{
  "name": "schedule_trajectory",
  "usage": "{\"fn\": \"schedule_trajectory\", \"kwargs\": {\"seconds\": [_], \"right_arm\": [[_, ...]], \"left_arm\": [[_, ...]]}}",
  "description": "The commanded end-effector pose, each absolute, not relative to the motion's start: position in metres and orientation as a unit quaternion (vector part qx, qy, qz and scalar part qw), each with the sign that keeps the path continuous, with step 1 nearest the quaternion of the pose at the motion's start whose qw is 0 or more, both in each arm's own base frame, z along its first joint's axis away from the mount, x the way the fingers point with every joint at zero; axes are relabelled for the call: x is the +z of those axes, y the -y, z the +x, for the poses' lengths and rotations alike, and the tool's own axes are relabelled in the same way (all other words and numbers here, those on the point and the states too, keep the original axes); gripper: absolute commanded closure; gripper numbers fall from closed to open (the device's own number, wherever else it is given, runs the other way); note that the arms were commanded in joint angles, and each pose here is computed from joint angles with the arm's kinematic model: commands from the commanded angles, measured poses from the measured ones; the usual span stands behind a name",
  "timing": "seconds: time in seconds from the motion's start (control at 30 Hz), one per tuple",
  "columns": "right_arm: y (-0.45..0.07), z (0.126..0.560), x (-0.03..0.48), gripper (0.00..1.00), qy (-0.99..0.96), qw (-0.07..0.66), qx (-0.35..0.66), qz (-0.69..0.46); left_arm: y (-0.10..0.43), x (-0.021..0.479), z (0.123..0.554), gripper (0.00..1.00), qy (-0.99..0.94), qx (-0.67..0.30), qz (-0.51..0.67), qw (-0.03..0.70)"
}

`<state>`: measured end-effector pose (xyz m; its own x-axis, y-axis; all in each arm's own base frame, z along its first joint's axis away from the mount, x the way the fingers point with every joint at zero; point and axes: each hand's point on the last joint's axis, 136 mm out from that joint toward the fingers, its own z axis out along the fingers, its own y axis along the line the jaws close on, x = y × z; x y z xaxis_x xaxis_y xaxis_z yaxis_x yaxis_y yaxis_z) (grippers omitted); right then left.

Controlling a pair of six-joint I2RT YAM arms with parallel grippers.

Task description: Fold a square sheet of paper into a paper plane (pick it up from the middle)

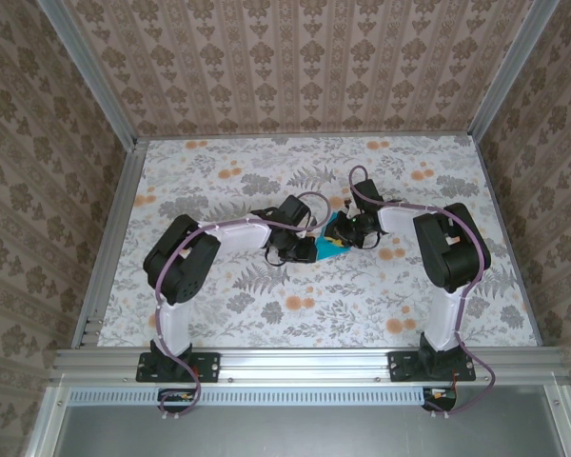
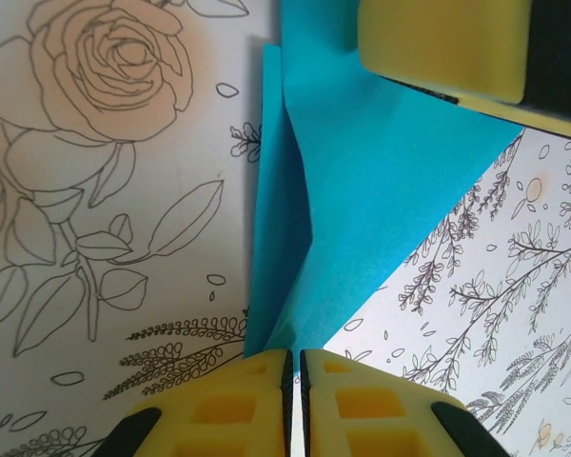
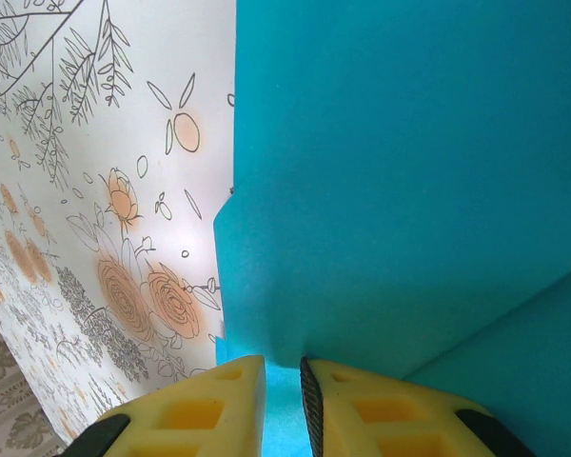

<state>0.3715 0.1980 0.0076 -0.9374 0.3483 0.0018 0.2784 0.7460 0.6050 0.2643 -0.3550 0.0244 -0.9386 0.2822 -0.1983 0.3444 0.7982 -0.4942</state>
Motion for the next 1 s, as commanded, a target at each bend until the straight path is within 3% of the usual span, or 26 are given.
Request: {"fn": "schedule_trajectory", "kwargs": {"seconds": [0.0, 0.97], "right_arm": [[-0.139, 0.322, -0.078, 0.77, -0.965, -0.011, 0.14, 0.223], [-0.134, 0.319, -0.082, 0.77, -0.966, -0.015, 0.126, 0.225]], "left_arm": [[0.339, 0.004, 0.258, 0.86, -0.958, -0.242, 0.149, 0.03], [0.288, -0.023, 0.22, 0.89, -0.973, -0.187, 0.132, -0.023]]}}
